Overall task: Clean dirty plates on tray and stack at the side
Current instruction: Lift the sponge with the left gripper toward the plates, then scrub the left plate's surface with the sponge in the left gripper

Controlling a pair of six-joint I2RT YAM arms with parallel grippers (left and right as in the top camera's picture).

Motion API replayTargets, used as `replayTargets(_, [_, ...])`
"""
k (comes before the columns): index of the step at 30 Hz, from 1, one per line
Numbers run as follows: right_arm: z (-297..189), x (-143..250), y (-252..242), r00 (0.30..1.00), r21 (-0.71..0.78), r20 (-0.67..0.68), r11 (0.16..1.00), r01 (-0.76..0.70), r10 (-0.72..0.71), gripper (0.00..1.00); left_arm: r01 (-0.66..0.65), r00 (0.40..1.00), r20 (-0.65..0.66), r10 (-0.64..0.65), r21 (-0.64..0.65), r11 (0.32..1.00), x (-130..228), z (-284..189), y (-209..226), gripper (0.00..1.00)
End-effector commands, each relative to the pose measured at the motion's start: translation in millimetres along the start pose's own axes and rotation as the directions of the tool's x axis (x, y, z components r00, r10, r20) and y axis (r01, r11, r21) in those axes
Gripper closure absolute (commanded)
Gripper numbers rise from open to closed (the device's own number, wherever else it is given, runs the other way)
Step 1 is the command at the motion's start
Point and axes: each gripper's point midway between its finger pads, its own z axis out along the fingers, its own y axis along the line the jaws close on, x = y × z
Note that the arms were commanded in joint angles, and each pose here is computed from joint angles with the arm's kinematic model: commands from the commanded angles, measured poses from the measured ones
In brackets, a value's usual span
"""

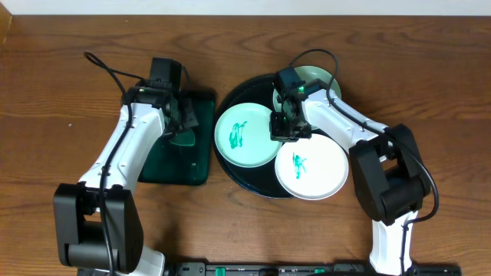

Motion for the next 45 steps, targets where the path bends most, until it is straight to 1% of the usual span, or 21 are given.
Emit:
replayTargets(1, [14, 15, 1, 0.998, 0.013, -0.054, 0.999, 0.038, -0.037, 0.99, 0.009, 1.000, 0.014, -0.009, 0.032, 0.999, -2, -11, -4, 0.93])
replayTargets(19, [14, 15, 1, 0.998, 0.013, -0.053, 0.999, 0.038, -0.037, 0.99, 0.008, 1.000, 0.008, -0.009, 0.028, 1.000, 0, -11, -3, 0.93])
replayTargets(22, [14, 15, 1, 0.998, 0.013, -0.054, 0.999, 0.038, -0.037, 0.99, 0.005, 1.000, -0.001, -0.005, 0.050, 0.999, 1, -11, -8, 0.93])
replayTargets(27, [14, 14, 1, 0.998, 0.012, -0.053, 0.999, 0.038, -0.037, 0.99, -0.016, 1.000, -0.017, 0.019, 0.123, 0.992, 7, -15, -33, 0.93])
replayTargets(30, [14, 14, 1, 0.998, 0.012, -0.052, 0.999, 0.039, -0.038, 0.99, -0.057, 0.998, -0.023, 0.063, 0.183, 0.981, 13, -21, -59, 0.93])
replayTargets(35, [14, 14, 1, 0.998, 0.012, -0.052, 0.999, 0.038, -0.038, 0.99, -0.137, 0.990, 0.016, 0.137, 0.229, 0.964, 21, -27, -97, 0.93])
replayTargets(36, [14, 15, 1, 0.998, 0.012, -0.053, 0.999, 0.038, -0.037, 0.99, -0.129, 0.992, 0.024, 0.127, 0.237, 0.963, 22, -26, -106, 0.93])
replayTargets(40, [14, 15, 1, 0.998, 0.014, -0.056, 0.999, 0.038, -0.037, 0.99, -0.087, 0.996, 0.009, 0.087, 0.245, 0.966, 21, -13, -115, 0.93])
replayTargets(45, [14, 16, 0, 0.998, 0.016, -0.059, 0.999, 0.037, -0.036, 0.99, -0.069, 0.994, -0.066, 0.089, 0.258, 0.964, 29, 24, -122, 0.93])
